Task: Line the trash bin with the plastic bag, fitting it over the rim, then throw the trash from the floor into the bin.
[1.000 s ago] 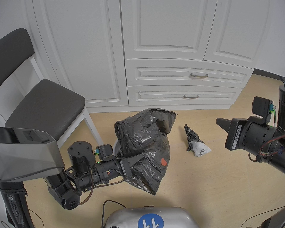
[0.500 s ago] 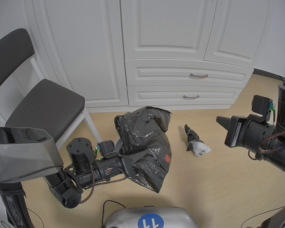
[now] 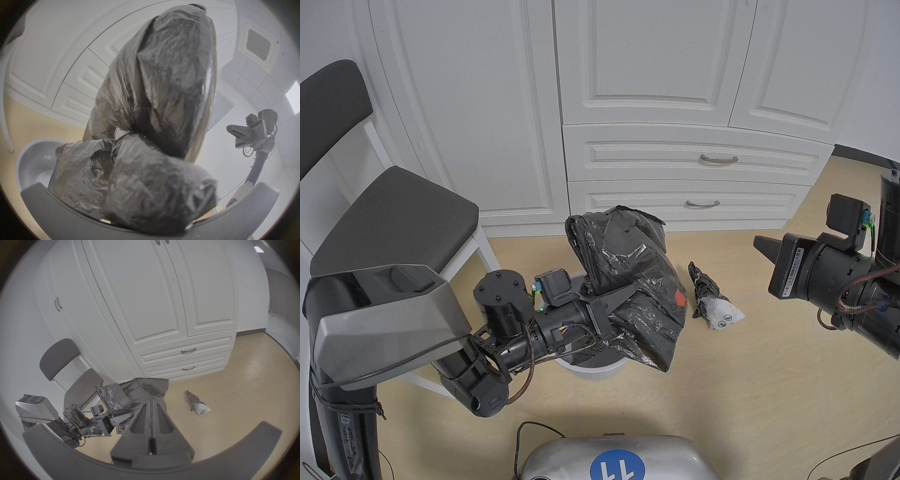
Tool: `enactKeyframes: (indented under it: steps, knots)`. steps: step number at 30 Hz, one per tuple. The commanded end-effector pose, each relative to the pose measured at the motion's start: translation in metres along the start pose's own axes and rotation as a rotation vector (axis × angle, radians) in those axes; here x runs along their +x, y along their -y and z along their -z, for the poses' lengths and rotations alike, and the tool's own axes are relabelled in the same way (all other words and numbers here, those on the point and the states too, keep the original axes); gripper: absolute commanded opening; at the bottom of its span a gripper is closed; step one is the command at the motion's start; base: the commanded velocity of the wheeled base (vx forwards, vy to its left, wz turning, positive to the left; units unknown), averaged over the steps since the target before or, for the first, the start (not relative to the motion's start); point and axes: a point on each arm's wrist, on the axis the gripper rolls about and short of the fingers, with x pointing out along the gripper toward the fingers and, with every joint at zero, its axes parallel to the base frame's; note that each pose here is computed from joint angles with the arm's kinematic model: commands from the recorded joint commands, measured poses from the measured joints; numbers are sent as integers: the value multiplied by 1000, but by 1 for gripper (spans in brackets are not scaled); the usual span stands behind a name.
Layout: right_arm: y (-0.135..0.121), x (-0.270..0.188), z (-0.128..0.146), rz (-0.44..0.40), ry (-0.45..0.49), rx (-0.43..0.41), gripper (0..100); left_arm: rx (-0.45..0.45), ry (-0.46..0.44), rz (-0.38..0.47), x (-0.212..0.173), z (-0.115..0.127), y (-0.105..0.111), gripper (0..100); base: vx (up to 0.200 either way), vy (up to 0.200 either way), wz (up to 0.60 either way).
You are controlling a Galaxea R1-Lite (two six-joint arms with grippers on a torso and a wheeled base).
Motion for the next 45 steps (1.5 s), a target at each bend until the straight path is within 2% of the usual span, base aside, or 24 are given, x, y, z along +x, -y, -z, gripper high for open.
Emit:
enactKeyframes:
  steps: [1,3,6,10,14,15,17,20,24,28,33,39,42,45]
  knots:
    - [0,3,1,4,4,2,0,3,8,6,17,8,-16,0,0,0,0]
    - [0,3,0,2,9,5,0,1,2,4,17,10,-19,0,0,0,0]
    - [-1,4,1,2,9,5,0,-28,-48,-37,13,29,-33,0,0,0,0]
    - [0,4,2,3,6,3,0,-39,-56,-70,6,32,-44,0,0,0,0]
    - [0,4,1,3,7,4,0,-23,-31,-46,10,23,-37,0,0,0,0]
    - [0,4,1,3,7,4,0,0,6,-7,15,10,-24,0,0,0,0]
    - [0,3,1,2,10,6,0,17,31,32,20,0,-11,0,0,0,0]
    - [0,2,-1,0,15,9,0,39,65,73,23,-14,1,0,0,0,0]
    - [0,3,0,1,11,6,0,51,74,108,24,-22,5,0,0,0,0]
    - [-1,4,1,2,9,5,0,41,74,119,26,-25,-2,0,0,0,0]
    - [-1,4,2,3,7,5,0,9,42,80,30,-7,-25,0,0,0,0]
    - [0,5,4,7,-2,-2,0,-41,-19,-23,17,21,-65,0,0,0,0]
    - [-1,7,6,9,-7,-7,0,-84,-85,-71,1,37,-66,0,0,0,0]
    - [-1,8,6,9,-10,-9,0,-107,-120,-107,-14,42,-65,0,0,0,0]
